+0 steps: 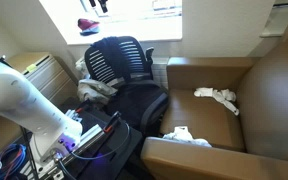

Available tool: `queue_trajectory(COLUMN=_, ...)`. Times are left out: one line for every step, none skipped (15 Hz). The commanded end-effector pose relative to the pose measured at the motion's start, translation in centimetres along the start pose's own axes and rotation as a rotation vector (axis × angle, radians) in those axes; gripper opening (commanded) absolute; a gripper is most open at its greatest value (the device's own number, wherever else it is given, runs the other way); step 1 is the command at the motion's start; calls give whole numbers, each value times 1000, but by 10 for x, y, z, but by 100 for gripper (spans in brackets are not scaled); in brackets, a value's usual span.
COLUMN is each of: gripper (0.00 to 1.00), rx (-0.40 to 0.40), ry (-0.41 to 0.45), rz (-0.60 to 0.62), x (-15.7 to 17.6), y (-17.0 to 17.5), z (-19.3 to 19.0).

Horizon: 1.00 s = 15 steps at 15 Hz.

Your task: Pick the bag and put it on the couch

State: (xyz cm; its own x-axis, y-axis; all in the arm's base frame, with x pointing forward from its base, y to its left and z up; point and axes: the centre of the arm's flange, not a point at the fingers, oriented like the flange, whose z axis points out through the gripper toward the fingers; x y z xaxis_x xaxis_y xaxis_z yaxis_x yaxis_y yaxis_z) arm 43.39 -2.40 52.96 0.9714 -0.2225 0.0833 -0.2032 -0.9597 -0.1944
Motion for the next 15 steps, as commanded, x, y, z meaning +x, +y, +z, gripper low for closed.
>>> queue_trajectory(gripper=100, rx=0, ry=0, rz=0, x=0, y=0, z=0)
queue_trajectory(gripper=100, rx=0, ry=0, rz=0, x=0, y=0, z=0)
queue_trajectory(gripper=100, rx=0, ry=0, rz=0, x=0, y=0, z=0)
queue_trajectory(gripper=100, rx=0, ry=0, rz=0, x=0, y=0, z=0)
queue_trajectory(gripper=100, rx=0, ry=0, rz=0, x=0, y=0, z=0)
queue_trajectory(gripper=100, rx=0, ry=0, rz=0, x=0, y=0, z=0)
queue_trajectory(gripper=100, rx=0, ry=0, rz=0, x=0, y=0, z=0)
queue_trajectory(gripper=100, rx=0, ry=0, rz=0, x=0, y=0, z=0)
queue_trajectory(gripper=100, rx=0, ry=0, rz=0, x=0, y=0, z=0)
queue_trajectory(gripper=100, rx=0, ry=0, rz=0, x=0, y=0, z=0)
queue_trajectory(gripper=100, rx=0, ry=0, rz=0, x=0, y=0, z=0)
queue_trajectory(gripper=100, rx=0, ry=0, rz=0, x=0, y=0, z=0)
queue_trajectory(gripper=100, rx=9, ry=57, rz=18, x=8, y=-6, z=1)
queue_trajectory(gripper=100, rx=32, ry=147, rz=12, x=18, y=-20, z=-4)
queue_trajectory(gripper=100, rx=44, ry=210, rz=4, x=26, y=-35, z=-15)
